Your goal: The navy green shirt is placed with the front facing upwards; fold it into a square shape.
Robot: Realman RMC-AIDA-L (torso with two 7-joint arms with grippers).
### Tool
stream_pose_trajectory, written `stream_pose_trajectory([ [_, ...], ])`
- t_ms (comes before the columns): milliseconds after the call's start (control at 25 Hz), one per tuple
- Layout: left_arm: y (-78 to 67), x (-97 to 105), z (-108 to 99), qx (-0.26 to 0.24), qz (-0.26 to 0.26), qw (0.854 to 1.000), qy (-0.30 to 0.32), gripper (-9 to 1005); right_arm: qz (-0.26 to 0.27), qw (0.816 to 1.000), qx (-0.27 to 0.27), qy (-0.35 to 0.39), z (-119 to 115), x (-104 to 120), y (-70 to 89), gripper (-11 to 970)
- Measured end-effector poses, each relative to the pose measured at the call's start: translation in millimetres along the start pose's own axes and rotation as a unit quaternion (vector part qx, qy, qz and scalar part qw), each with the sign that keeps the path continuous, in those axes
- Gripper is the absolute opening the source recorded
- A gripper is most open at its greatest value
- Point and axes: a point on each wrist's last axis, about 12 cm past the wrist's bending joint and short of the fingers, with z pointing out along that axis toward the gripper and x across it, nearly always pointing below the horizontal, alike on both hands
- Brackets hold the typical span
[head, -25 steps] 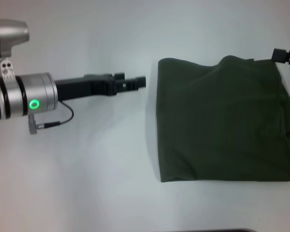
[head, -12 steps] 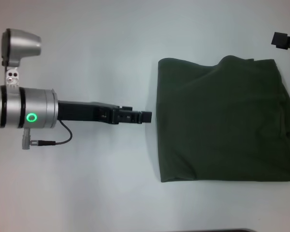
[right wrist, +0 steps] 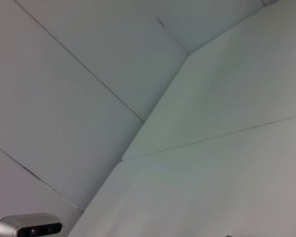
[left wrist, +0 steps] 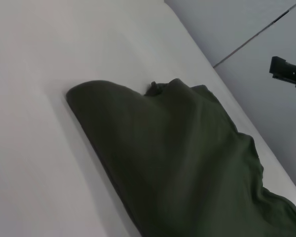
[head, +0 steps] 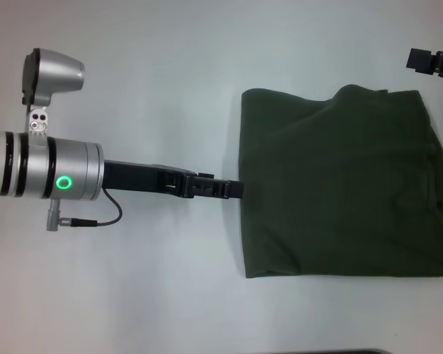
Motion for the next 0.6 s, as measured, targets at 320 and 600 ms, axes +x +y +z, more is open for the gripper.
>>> stream_pose_trajectory([
  [320, -4.4, 1, 11, 0.006, -0.021, 1.0, 0.022, 873, 0.0, 1.0, 0.006, -0.003, -3, -2, -1.3, 912],
  [600, -9.4, 1, 19, 0.014, -0.03, 0.999, 0.029, 873, 0.003, 1.0, 0.009, -0.005, -5, -3, -2.1, 911],
])
